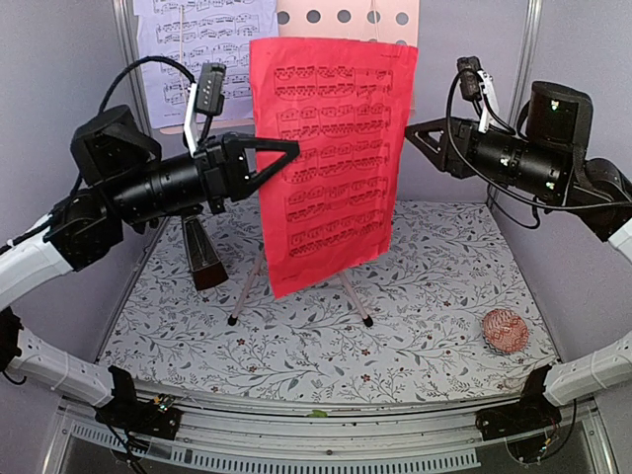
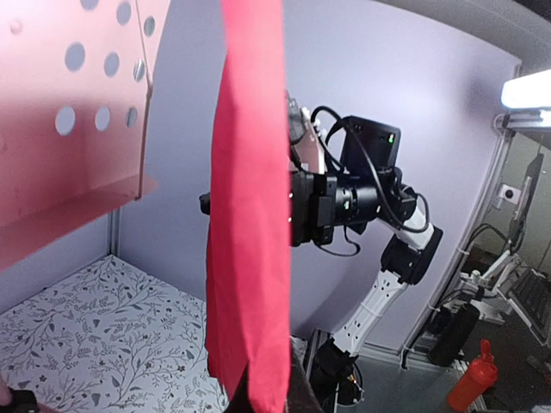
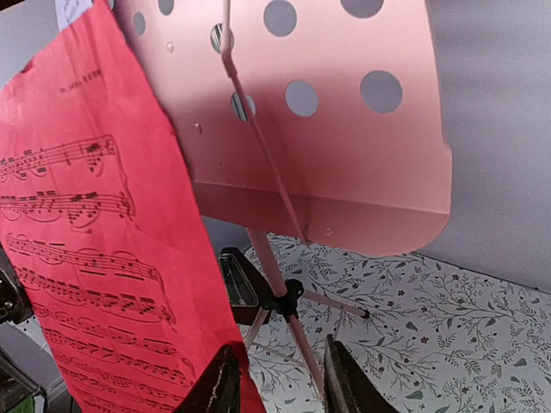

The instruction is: Set up the instrument practice props

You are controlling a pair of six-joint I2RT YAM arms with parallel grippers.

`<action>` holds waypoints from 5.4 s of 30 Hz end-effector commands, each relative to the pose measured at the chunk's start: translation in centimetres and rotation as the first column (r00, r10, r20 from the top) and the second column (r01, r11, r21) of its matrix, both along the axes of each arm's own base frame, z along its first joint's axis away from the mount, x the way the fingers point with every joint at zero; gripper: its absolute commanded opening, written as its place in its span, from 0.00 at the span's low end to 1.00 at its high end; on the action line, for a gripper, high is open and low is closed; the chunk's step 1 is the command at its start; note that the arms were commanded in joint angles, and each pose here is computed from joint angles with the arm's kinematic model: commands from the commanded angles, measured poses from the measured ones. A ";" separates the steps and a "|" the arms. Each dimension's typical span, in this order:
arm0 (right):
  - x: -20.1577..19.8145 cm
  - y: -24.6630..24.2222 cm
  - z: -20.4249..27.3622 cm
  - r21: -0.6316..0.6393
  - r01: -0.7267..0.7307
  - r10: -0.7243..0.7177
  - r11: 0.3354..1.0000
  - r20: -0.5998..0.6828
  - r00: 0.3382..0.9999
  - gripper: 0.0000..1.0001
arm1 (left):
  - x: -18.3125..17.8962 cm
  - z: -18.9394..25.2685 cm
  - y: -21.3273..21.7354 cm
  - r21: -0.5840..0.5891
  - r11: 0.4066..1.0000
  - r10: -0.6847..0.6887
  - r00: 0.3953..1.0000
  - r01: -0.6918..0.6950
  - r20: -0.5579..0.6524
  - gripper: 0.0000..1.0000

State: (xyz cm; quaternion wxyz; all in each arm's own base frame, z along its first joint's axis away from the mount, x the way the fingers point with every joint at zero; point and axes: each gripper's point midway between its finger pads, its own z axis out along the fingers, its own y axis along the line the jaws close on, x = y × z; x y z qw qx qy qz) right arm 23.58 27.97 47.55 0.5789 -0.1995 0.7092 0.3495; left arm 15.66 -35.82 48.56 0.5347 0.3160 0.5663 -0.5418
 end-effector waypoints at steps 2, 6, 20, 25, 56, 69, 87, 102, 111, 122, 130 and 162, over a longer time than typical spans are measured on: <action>2.1 -1.0 5.5 0.118 0.139 -0.149 0.983 0.074 0.986 0.35 | 1.4 3.2 1.1 0.057 0.993 0.109 0.994 -0.107 -0.032 0.00; 2.2 -0.9 7.6 0.150 0.136 -0.155 0.979 0.118 0.981 0.38 | 2.7 6.5 2.3 0.052 0.977 0.206 0.978 -0.205 -0.027 0.00; 3.0 -0.5 10.9 0.212 -0.345 0.321 0.914 0.140 0.937 0.41 | 7.3 14.9 6.4 -0.012 0.859 0.512 0.856 -0.512 0.072 0.00; 2.7 0.2 11.2 0.249 -0.459 0.438 0.853 0.137 0.888 0.41 | 7.8 16.3 7.0 -0.021 0.834 0.549 0.825 -0.552 0.133 0.00; 5.5 4.3 13.1 0.358 -0.460 0.432 0.813 0.160 0.887 0.35 | 10.8 17.1 5.9 -0.029 0.794 0.589 0.757 -0.607 0.283 0.00; 6.7 4.9 12.8 0.372 -0.445 0.424 0.814 0.142 0.895 0.25 | 11.5 16.7 5.6 -0.018 0.790 0.588 0.749 -0.613 0.306 0.00; 4.8 4.3 12.7 0.323 -0.503 0.442 0.802 0.245 0.863 0.00 | 11.9 16.7 5.8 -0.018 0.773 0.603 0.727 -0.634 0.328 0.00; 4.2 5.0 11.6 0.248 -0.551 0.484 0.797 0.284 0.828 0.00 | 11.0 16.2 2.2 0.007 0.855 0.462 0.767 -0.519 0.446 0.00; 4.4 5.3 11.0 0.235 -0.542 0.481 0.807 0.271 0.834 0.00 | 10.3 17.1 1.3 -0.026 0.880 0.422 0.755 -0.474 0.502 0.00; 4.2 5.1 10.2 0.224 -0.534 0.472 0.815 0.278 0.837 0.00 | 10.5 17.7 0.4 -0.050 0.882 0.419 0.732 -0.469 0.537 0.00; 4.2 5.1 10.1 0.218 -0.540 0.479 0.813 0.278 0.833 0.00 | 10.8 17.3 -0.6 -0.039 0.887 0.397 0.718 -0.460 0.571 0.00; 5.1 5.7 9.2 0.225 -0.530 0.477 0.818 0.251 0.842 0.00 | 12.9 18.6 -0.7 -0.136 0.831 0.515 0.651 -0.540 0.558 0.09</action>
